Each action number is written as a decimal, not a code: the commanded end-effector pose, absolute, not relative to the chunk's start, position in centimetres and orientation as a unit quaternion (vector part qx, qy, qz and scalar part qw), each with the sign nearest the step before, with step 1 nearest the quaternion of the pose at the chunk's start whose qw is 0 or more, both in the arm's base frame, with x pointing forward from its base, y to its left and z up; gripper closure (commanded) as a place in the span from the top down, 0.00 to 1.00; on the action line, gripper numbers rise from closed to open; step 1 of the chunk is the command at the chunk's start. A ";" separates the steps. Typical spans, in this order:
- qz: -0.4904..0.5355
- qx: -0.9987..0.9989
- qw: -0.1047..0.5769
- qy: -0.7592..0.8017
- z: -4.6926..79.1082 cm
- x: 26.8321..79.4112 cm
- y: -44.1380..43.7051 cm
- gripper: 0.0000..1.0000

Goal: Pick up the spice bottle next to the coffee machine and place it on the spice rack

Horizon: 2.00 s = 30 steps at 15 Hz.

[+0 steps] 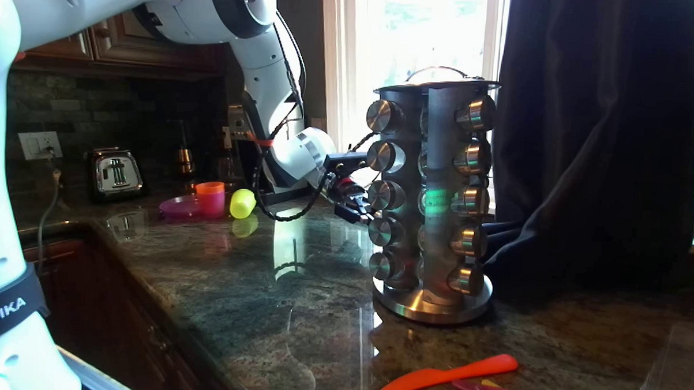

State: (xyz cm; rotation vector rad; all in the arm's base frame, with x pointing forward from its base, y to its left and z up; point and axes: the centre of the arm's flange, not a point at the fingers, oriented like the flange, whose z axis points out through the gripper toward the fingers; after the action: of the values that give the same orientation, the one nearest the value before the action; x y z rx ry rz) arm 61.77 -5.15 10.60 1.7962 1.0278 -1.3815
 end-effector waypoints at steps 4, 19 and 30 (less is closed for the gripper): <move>-0.551 0.666 0.319 0.388 9.9 61.7 -6.7 0.25; -0.558 0.659 0.331 0.381 10.0 61.6 -7.6 0.25; -0.565 0.667 0.332 0.353 9.2 61.3 -7.7 0.25</move>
State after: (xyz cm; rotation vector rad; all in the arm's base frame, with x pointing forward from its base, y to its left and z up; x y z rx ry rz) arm 61.61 -6.97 10.00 1.7662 0.9989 -1.4152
